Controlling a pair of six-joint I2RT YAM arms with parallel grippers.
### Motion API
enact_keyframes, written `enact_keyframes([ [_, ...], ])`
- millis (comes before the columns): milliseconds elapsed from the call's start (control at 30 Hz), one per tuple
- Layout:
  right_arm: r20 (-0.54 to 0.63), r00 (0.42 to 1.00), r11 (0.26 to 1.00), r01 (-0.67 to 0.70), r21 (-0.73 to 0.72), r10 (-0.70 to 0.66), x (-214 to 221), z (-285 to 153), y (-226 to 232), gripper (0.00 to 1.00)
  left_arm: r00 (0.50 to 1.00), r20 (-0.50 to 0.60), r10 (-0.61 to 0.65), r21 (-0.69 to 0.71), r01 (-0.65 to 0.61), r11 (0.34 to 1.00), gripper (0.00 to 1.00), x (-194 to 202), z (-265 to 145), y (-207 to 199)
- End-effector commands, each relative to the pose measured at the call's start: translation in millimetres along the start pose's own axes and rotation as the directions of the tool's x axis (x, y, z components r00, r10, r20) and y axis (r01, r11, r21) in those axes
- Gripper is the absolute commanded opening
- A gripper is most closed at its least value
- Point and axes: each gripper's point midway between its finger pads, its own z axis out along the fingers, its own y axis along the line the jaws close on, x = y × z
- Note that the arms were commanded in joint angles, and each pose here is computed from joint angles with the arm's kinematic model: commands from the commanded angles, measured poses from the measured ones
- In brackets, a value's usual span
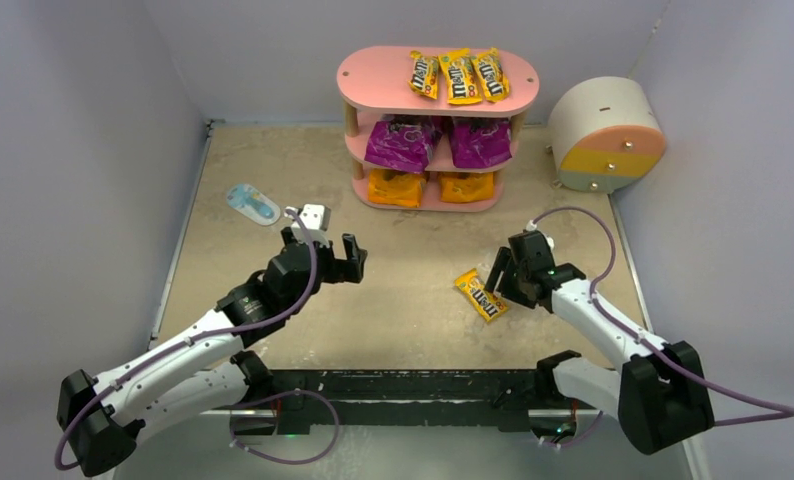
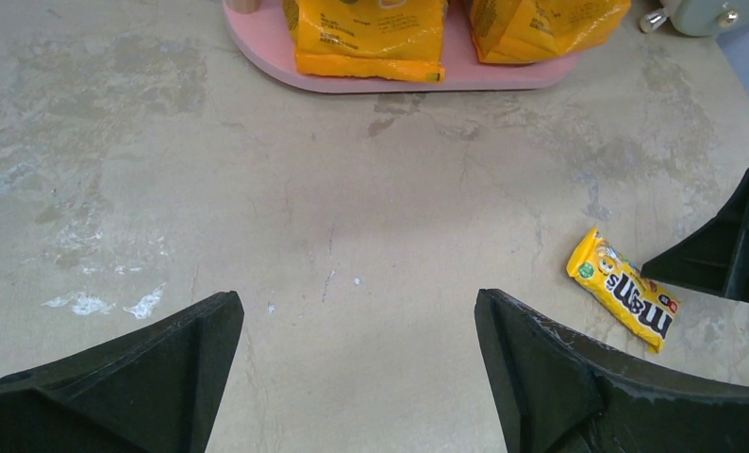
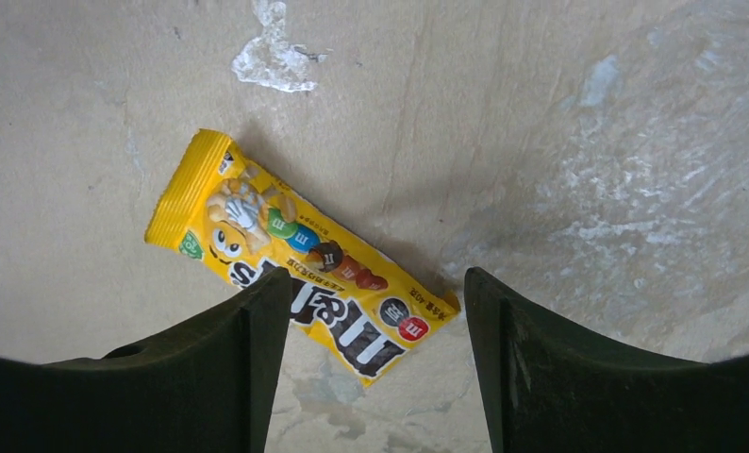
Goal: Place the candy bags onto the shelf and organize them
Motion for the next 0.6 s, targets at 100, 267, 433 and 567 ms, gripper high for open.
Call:
enact_keyframes([
  [100, -0.040, 0.995, 0.984, 0.081, -0.158, -0.088, 14, 4, 17, 0.69, 0.999, 0.024, -0.032, 0.046, 0.031, 0.998, 1.00, -16, 0, -14],
  [267, -0.073, 0.990, 0.964, 0.101, -0.246, -0.122, 25, 3, 28, 0.68, 1.000, 0.009, -0.025, 0.058, 0.024, 0.998, 1.00, -14, 3, -18],
  [433, -0.080, 0.980, 0.931, 0.144, -0.336, -0.181, 28, 0, 43, 0.64, 1.000, -0.001, -0.031, 0.071, 0.031, 0.997, 1.00, -12, 2, -21],
  [567, -0.079, 0.980, 0.927, 0.142, -0.347, -0.180, 32, 1, 41, 0.59, 0.999, -0.003, -0.039, 0.080, 0.039, 0.996, 1.00, -13, 1, -22],
])
